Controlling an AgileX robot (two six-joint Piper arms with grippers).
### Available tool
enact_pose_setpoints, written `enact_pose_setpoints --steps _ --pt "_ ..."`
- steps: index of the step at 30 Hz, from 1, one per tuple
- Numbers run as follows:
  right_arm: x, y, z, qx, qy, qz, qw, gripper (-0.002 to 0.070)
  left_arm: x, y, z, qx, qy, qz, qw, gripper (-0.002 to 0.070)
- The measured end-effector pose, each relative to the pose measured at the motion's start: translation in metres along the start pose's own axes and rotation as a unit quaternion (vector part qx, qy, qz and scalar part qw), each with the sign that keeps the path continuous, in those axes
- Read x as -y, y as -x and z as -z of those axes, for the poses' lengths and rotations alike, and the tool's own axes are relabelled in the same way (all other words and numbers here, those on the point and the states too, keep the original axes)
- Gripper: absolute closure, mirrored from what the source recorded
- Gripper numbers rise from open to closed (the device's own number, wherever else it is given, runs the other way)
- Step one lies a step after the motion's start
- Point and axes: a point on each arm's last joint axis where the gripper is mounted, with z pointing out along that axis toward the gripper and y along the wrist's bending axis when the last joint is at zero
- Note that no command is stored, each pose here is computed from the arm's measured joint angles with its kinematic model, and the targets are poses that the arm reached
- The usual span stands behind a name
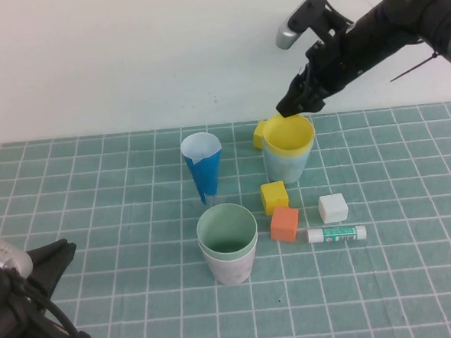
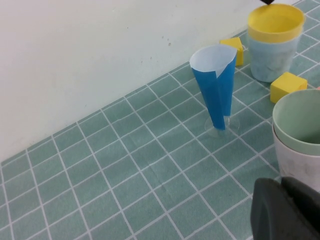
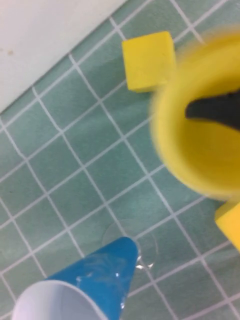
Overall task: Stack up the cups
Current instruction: Place the yellow cup on the blue cup, then pick up the blue cup, then place the blue cup on the green cup
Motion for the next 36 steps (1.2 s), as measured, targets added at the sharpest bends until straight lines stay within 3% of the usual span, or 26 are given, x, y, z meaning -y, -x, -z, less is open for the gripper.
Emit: enact_pose_setpoints --steps 3,8,10,14,16,20,24,30,36 --pt "-0.001 -0.005 -0.008 -0.019 -0.002 -0.004 1.0 0.0193 0.0 0.0 0.0 0.001 0.0 0.0 1.0 0.0673" --pt "0.004 -0.025 -0.035 -0.05 0.01 -0.033 0.998 0.0195 0.0 0.0 0.0 0.001 0.0 0.0 1.0 0.0674" --pt "0.006 -0.032 -0.046 -0.057 0.012 -0.05 0.997 0.0244 0.0 0.0 0.0 0.001 0.0 0.0 1.0 0.0674" --pt "0.008 -0.041 -0.057 -0.069 0.014 -0.061 0.996 0.0496 0.0 0.0 0.0 0.001 0.0 0.0 1.0 0.0674" --pt "0.007 -0.041 -0.056 -0.072 0.015 -0.064 0.995 0.0572 0.0 0.0 0.0 0.001 0.0 0.0 1.0 0.0674" --pt "0.007 -0.03 -0.043 -0.075 0.018 -0.048 0.996 0.0572 0.0 0.0 0.0 0.001 0.0 -0.001 1.0 0.0675" --pt "0.002 0.001 -0.002 -0.054 0.0 -0.041 0.998 0.0572 0.0 0.001 0.0 0.004 0.0 -0.001 1.0 0.0675" --pt "-0.038 0.056 0.076 0.009 -0.002 -0.014 1.0 0.0573 0.0 0.001 0.0 0.005 0.0 -0.001 1.0 0.0675" --pt "-0.116 0.073 0.054 -0.054 0.028 0.046 0.997 0.0575 0.0 0.001 0.0 0.005 0.0 -0.001 1.0 0.0675"
